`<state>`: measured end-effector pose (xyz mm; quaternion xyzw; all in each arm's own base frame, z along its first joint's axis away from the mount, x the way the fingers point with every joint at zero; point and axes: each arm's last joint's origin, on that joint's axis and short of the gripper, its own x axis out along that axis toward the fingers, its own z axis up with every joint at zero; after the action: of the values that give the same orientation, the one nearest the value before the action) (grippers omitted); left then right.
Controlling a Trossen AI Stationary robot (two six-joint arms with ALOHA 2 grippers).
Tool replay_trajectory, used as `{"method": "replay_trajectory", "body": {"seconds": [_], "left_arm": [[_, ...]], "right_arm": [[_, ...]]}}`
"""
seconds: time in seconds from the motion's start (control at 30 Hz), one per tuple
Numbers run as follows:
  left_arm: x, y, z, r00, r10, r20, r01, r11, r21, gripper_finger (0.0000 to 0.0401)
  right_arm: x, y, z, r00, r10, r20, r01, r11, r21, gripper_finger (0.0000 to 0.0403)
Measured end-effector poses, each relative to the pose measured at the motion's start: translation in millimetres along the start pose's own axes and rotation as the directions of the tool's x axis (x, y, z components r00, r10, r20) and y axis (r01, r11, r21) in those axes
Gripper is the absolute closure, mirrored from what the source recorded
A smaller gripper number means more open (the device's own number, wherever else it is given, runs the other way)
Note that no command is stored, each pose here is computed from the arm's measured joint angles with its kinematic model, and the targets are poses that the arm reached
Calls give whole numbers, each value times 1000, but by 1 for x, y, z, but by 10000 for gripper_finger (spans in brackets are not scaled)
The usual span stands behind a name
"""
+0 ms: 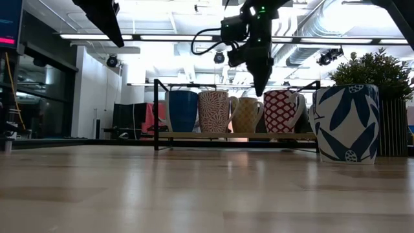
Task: Place coffee mugs
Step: Adjust the red patterned mug on the shelf
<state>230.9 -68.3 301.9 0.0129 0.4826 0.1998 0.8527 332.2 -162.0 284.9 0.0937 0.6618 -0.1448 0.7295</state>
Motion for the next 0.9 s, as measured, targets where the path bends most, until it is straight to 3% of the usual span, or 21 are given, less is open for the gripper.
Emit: {"method": "replay_trajectory", "body": {"seconds": [0.47, 0.9], "left_arm": [[0, 0, 0, 1000, 0, 0, 0, 1000, -18, 272], [0, 0, 0, 1000, 0, 0, 0, 999, -44, 272]], "right_arm": [[0, 0, -4, 997, -58, -51, 58, 998, -2, 371], [0, 1, -3, 999, -22, -30, 22, 1000, -10, 371]]}}
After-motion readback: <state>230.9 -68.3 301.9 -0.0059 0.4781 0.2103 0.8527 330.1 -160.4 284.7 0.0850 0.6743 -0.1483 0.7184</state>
